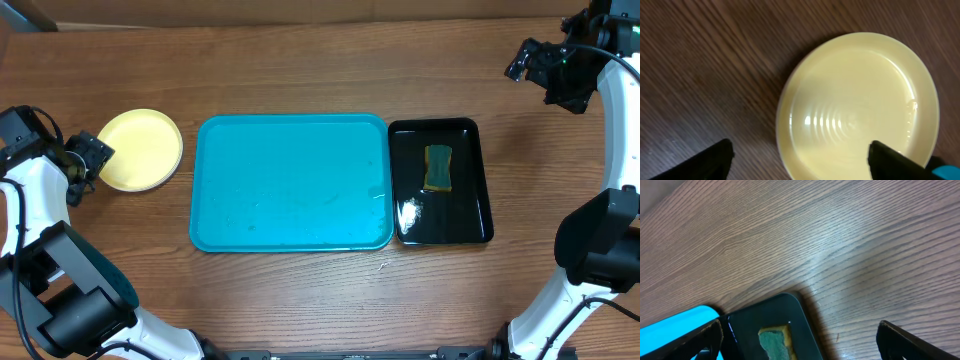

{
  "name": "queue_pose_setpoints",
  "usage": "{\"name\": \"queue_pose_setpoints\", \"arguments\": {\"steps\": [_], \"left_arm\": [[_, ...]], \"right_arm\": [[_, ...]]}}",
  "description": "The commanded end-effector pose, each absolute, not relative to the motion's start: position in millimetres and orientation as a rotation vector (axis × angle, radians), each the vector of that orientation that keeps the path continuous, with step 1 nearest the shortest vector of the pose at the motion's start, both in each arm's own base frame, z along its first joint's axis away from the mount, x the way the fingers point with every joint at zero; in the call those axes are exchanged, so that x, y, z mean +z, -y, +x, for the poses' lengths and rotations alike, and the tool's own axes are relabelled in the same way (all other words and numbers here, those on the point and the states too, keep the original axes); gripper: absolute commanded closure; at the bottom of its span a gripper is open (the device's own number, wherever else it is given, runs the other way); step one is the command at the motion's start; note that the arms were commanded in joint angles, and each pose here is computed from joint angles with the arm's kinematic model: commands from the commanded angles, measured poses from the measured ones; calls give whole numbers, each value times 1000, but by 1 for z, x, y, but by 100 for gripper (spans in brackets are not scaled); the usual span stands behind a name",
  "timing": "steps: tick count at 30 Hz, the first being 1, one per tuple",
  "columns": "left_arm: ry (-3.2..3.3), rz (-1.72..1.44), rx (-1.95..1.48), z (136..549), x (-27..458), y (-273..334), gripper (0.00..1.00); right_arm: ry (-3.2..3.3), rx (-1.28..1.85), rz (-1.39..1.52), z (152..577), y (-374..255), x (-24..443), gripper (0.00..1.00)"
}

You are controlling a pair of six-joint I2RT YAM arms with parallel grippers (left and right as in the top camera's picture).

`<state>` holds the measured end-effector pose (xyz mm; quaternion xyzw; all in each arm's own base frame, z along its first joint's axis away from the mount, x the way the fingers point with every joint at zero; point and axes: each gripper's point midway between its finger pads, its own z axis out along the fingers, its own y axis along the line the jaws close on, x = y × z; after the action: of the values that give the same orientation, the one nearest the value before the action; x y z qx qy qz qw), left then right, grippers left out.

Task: Clean dirty plates on tray and stack at the side
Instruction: 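Lower the yellow plate onto the white stack and open left gripper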

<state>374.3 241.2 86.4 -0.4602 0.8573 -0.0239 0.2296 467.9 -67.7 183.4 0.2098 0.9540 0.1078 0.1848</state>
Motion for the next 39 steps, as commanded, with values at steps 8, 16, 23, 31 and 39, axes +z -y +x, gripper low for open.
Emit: {"name": "queue_pose_setpoints", "arguments": {"steps": [8,16,23,31,39], "left_arm": [[-2464,-831,-435,413,98,-162,0],[-2537,-606,-479,433,99,-99,0],[-2572,-497,-509,440,99,-61,0],[-2576,-483,-512,441,99,-56,0],[-2576,-483,-512,441,99,-56,0]], "right_arm": [[-2650,291,577,469,69,199,0],[-2650,291,577,469,69,199,0],[-2650,291,577,469,69,199,0],[-2650,291,577,469,69,199,0],[-2668,290,571,469,65,192,0]]}}
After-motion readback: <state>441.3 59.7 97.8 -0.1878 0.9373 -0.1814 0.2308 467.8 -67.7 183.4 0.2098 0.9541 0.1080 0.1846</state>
